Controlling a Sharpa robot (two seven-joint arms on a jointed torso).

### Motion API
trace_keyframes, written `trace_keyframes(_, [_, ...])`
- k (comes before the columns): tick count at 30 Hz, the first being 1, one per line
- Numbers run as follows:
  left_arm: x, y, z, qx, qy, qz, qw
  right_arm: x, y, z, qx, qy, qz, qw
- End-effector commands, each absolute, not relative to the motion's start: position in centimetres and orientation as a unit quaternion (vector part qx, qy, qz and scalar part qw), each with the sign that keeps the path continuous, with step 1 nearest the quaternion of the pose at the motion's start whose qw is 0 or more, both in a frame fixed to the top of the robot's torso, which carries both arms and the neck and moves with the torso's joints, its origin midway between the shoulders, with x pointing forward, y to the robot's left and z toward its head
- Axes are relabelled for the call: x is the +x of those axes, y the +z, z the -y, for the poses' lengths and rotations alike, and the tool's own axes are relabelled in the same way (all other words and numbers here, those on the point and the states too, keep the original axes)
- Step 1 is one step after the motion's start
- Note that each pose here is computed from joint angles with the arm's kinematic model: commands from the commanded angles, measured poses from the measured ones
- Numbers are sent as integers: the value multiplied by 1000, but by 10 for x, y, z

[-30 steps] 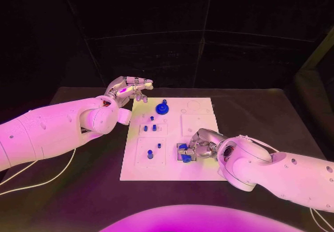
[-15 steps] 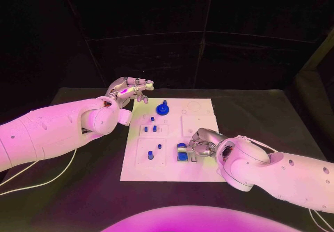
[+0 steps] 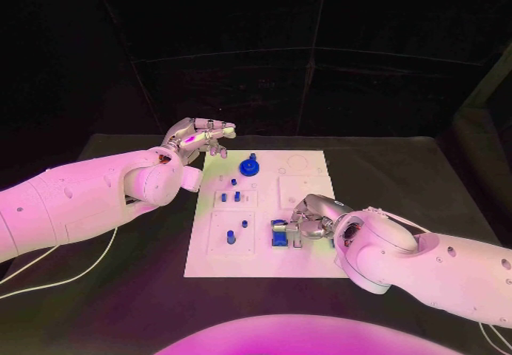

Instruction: Assemble the parts on the task board

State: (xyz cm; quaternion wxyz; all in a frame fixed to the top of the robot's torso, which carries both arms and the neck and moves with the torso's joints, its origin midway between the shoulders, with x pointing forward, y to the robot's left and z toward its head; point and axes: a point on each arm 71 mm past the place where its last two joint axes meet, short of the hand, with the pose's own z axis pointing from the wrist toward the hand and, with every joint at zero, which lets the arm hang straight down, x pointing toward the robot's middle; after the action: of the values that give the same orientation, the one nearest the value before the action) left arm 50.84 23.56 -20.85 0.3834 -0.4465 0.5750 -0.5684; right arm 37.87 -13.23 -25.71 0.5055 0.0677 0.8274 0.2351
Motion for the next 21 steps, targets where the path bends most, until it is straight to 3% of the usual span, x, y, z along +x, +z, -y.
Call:
trace_keyframes(1, [509, -207, -234, -445, -573, -574, 380, 377, -253, 130, 53, 253, -817, 515])
trace_keyframes(21, [509, -207, -234, -445, -573, -574, 379, 370, -254, 134, 15, 260, -835, 485])
